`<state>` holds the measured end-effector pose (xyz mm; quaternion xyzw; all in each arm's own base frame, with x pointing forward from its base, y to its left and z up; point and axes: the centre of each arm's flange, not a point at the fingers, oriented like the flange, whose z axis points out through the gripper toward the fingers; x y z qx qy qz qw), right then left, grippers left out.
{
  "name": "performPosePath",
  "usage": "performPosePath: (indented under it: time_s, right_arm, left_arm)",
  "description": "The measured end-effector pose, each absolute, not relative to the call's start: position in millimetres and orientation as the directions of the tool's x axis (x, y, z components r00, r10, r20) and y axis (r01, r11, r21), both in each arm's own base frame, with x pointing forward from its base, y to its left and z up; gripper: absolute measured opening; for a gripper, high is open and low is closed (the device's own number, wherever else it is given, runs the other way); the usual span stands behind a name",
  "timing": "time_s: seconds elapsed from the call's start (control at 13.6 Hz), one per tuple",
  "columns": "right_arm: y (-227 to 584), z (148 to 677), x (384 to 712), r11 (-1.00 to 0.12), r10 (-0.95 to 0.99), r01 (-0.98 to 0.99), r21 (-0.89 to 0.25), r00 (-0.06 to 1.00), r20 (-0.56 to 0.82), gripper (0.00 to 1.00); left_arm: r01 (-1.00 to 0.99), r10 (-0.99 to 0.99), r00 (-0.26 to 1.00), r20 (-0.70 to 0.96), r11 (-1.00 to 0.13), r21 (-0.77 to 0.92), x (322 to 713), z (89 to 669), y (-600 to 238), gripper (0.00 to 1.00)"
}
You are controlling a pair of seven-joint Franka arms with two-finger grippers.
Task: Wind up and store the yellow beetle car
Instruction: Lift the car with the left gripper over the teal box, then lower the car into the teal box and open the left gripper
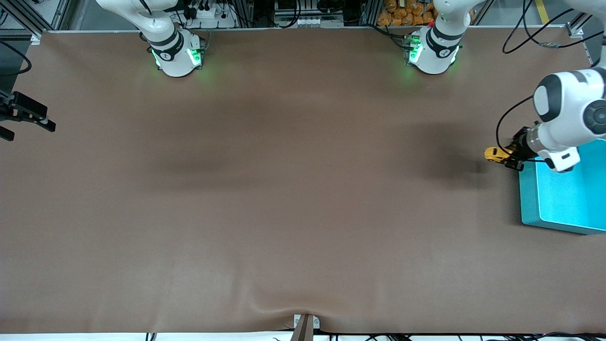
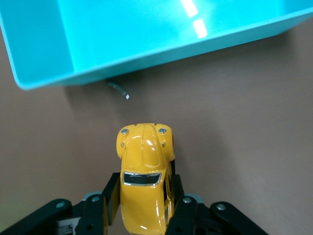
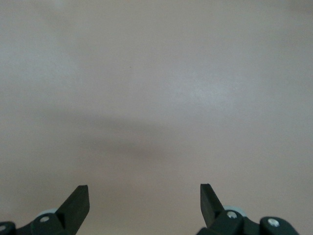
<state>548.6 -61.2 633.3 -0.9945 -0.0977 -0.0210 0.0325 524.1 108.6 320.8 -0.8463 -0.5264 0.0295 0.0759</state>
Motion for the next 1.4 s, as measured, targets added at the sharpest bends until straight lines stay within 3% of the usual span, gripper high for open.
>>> performPosePath:
  time_s: [0.29,0.52,0.96,1.4]
  right_arm:
    - [-28.1,634.5,543.9,-0.975,0.216,0.216,-0.055,0.976,0.004,1.0]
    - [-22.4,638.2,538.7,-0.978,0.204,0.202,-0.06,0.979,-0.025,1.0]
    - [-26.4,650.2,530.2,-0.988,0.147,0.144,-0.062,0.988,-0.047,1.0]
    - [-36.9,648.0,531.1,-0.992,0.117,0.114,-0.061,0.992,-0.049,1.0]
  left_arm:
    - [0.621,0.629,0.778,-0.011,-0.77,-0.145,530.2,344.3,143.7,0.45]
    - [0.391,0.4,0.915,-0.045,-0.91,-0.136,521.7,349.7,197.1,0.45]
    - [0.177,0.202,0.976,-0.085,-0.955,-0.238,527.7,324.6,285.5,0.45]
    - [0.019,0.032,0.998,-0.055,-0.976,-0.218,542.6,264.6,320.6,0.45]
